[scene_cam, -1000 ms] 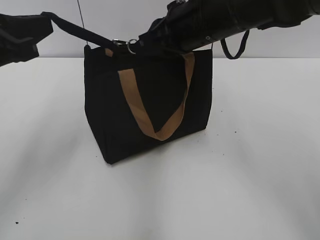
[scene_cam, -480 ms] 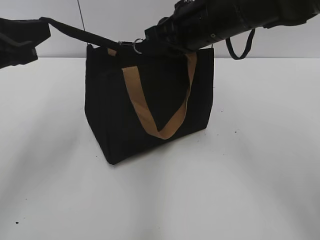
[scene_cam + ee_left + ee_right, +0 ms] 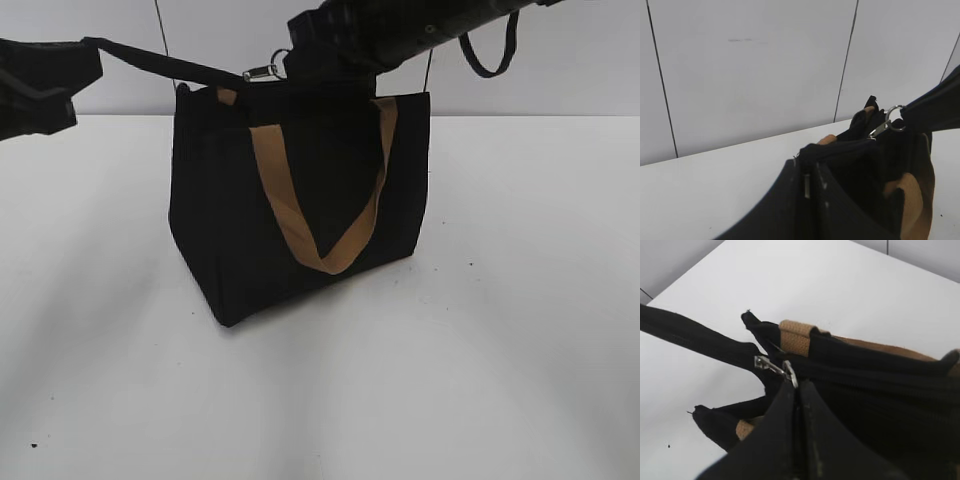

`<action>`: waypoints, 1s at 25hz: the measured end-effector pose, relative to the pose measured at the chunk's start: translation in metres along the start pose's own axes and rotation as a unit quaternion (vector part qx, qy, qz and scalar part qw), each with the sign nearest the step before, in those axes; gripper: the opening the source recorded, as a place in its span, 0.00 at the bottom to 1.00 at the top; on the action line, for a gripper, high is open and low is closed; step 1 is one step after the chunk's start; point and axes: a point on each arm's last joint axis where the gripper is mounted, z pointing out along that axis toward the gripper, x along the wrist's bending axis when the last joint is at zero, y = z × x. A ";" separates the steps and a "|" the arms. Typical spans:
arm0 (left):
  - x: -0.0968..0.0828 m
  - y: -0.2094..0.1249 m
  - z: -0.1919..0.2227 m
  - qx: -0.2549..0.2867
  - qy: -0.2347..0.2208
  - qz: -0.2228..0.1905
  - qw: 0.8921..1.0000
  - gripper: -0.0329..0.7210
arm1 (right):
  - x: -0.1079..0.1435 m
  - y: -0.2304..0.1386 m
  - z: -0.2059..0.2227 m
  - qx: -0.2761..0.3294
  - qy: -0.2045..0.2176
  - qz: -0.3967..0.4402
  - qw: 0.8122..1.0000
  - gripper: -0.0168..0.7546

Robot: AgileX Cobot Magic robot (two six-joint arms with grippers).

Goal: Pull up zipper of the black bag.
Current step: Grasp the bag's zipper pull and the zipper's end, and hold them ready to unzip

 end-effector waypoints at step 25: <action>-0.005 0.014 -0.016 -0.022 -0.008 0.039 0.999 0.08 | -0.003 0.003 -0.004 0.059 -0.045 0.007 0.997 0.01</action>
